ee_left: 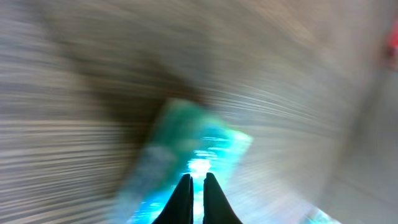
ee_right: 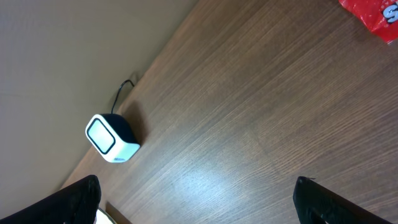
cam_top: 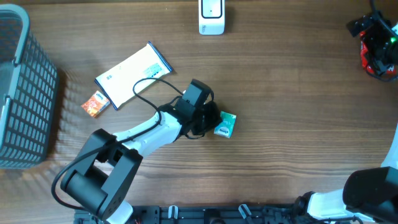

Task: Scan the item barcode
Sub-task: 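Push the green tissue pack rightward with the left gripper, then reach the right gripper to the green tissue pack and grasp it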

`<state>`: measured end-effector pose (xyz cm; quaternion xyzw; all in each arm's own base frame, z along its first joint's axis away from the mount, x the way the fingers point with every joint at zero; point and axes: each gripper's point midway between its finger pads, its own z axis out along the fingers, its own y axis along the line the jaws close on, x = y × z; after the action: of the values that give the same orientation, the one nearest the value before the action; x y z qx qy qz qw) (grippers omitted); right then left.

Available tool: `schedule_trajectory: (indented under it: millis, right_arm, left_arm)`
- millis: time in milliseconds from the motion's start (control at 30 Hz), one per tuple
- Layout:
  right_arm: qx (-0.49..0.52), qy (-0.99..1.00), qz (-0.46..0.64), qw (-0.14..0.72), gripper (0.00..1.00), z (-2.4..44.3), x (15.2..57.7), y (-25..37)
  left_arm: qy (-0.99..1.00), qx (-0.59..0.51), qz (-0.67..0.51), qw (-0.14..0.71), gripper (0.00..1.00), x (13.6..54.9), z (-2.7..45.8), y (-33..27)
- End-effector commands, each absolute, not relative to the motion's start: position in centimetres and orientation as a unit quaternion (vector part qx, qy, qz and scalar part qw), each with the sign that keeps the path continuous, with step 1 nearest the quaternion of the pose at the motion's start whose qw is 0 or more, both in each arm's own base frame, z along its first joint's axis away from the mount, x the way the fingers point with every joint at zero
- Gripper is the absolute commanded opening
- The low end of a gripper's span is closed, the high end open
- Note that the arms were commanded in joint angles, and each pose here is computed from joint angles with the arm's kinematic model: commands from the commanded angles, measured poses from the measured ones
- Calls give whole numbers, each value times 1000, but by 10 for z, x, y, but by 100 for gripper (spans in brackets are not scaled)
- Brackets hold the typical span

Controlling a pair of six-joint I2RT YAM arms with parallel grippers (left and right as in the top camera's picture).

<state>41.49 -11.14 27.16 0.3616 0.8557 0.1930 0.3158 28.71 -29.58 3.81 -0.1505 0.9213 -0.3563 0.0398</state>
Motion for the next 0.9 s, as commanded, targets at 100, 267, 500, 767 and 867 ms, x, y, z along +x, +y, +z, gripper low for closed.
schedule_trajectory:
  millis: [100, 267, 500, 767, 867]
  right_arm:
    - [367, 856, 190, 311, 100, 267, 416, -112]
    - [367, 856, 190, 311, 100, 267, 416, -112]
    - [367, 856, 190, 311, 100, 267, 416, -112]
    - [367, 856, 190, 311, 100, 267, 416, -112]
    - [367, 856, 190, 311, 100, 267, 416, -112]
  left_arm:
    - [867, -87, -490, 2, 4, 284, 87, -336]
    - [845, -70, -529, 16, 4, 300, 112, -323]
    - [886, -121, -440, 81, 4, 327, 103, -236]
    - [939, -210, -260, 82, 56, 320, 53, -141]
    - [942, -200, -256, 80, 100, 317, 51, -141]
